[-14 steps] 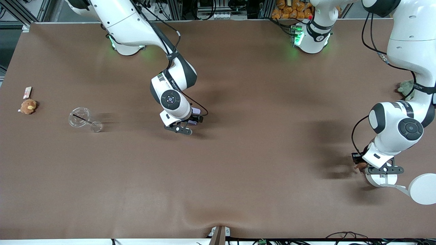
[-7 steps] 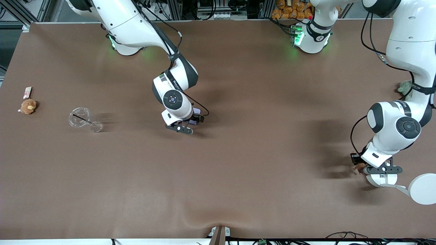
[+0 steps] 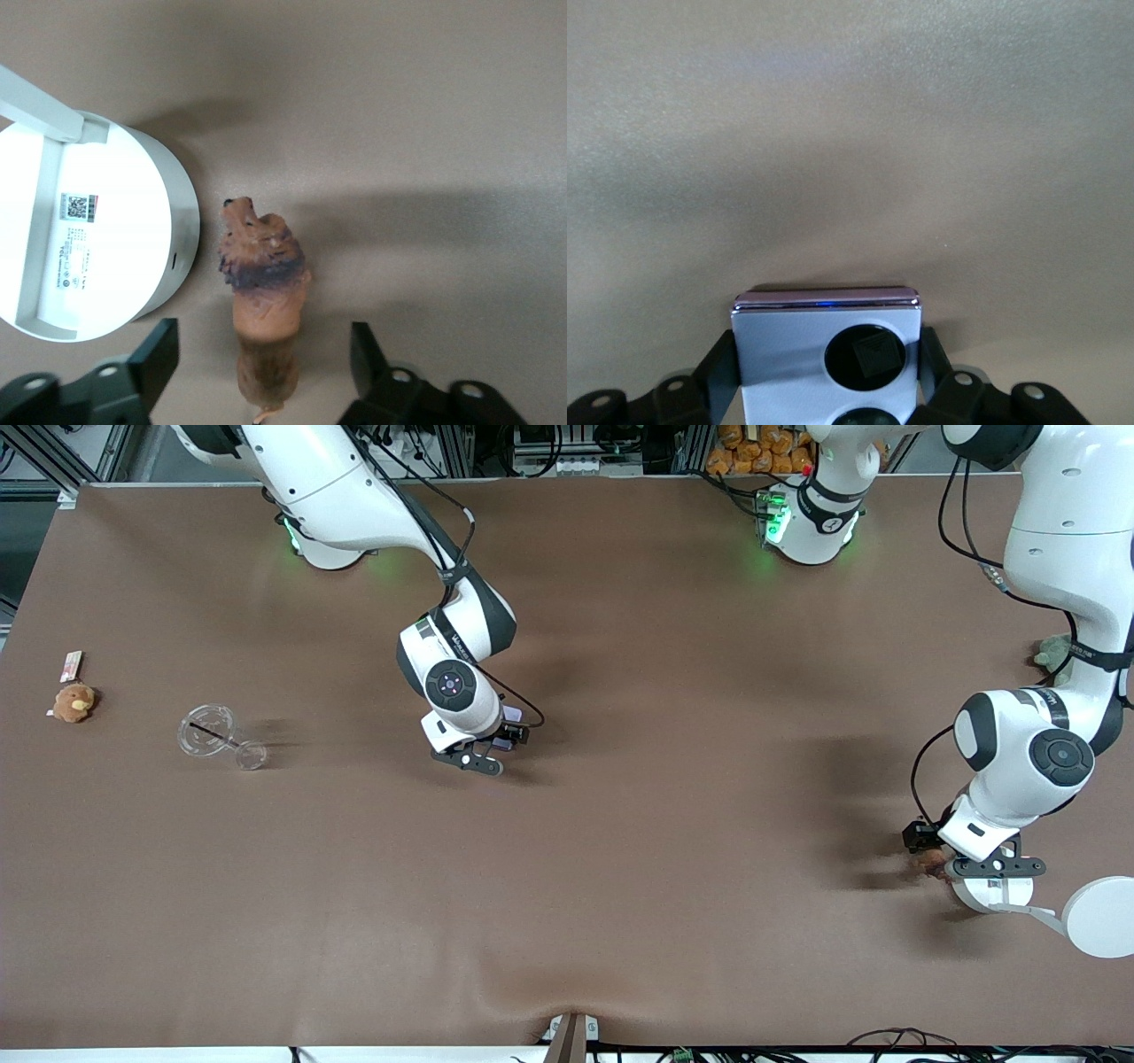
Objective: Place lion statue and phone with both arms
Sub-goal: 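Set the lion by the lamp while the right gripper lifts the phone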
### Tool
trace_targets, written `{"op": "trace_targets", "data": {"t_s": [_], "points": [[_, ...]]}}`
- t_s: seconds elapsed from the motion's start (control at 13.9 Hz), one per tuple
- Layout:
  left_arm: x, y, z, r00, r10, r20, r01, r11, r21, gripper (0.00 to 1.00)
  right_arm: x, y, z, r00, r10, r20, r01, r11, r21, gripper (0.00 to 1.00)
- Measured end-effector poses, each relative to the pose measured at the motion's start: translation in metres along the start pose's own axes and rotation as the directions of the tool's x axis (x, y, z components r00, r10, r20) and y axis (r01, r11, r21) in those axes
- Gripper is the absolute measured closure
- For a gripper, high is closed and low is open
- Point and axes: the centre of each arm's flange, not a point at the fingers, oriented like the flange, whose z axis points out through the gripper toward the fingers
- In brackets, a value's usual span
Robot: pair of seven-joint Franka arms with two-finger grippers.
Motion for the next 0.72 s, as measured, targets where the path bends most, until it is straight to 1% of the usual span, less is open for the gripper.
{"op": "trace_targets", "data": {"t_s": [0.07, 0.22, 0.36, 0.43, 0.58, 0.72], "points": [[0.000, 0.000, 0.000, 1.000, 0.000, -0.001, 0.000, 1.000, 0.000, 0.01, 0.000, 0.000, 0.000, 1.000, 0.001, 0.001, -0.001, 1.000, -0.001, 0.17], [0.000, 0.001, 0.000, 1.000, 0.001, -0.002, -0.001, 1.000, -0.001, 0.00, 0.002, 0.002, -0.001, 1.000, 0.006, 0.011, -0.006, 1.000, -0.014, 0.17], [0.001, 0.001, -0.002, 1.000, 0.001, -0.007, -0.001, 1.000, -0.001, 0.00, 0.008, 0.005, -0.011, 0.999, 0.019, 0.034, -0.018, 0.999, -0.039, 0.17], [0.002, 0.001, -0.005, 1.000, 0.001, -0.011, -0.001, 1.000, 0.000, 0.00, 0.017, 0.010, -0.021, 0.998, 0.034, 0.045, -0.032, 0.998, -0.048, 0.17], [0.004, 0.000, -0.016, 1.000, 0.001, -0.012, -0.001, 1.000, 0.003, 0.00, 0.044, 0.033, -0.049, 0.996, 0.067, 0.055, -0.065, 0.997, -0.042, 0.17], [0.004, -0.001, -0.039, 1.000, 0.001, 0.014, -0.001, 1.000, 0.010, 0.00, 0.074, 0.068, -0.075, 0.996, 0.060, 0.071, -0.058, 0.998, -0.031, 0.17]]}}
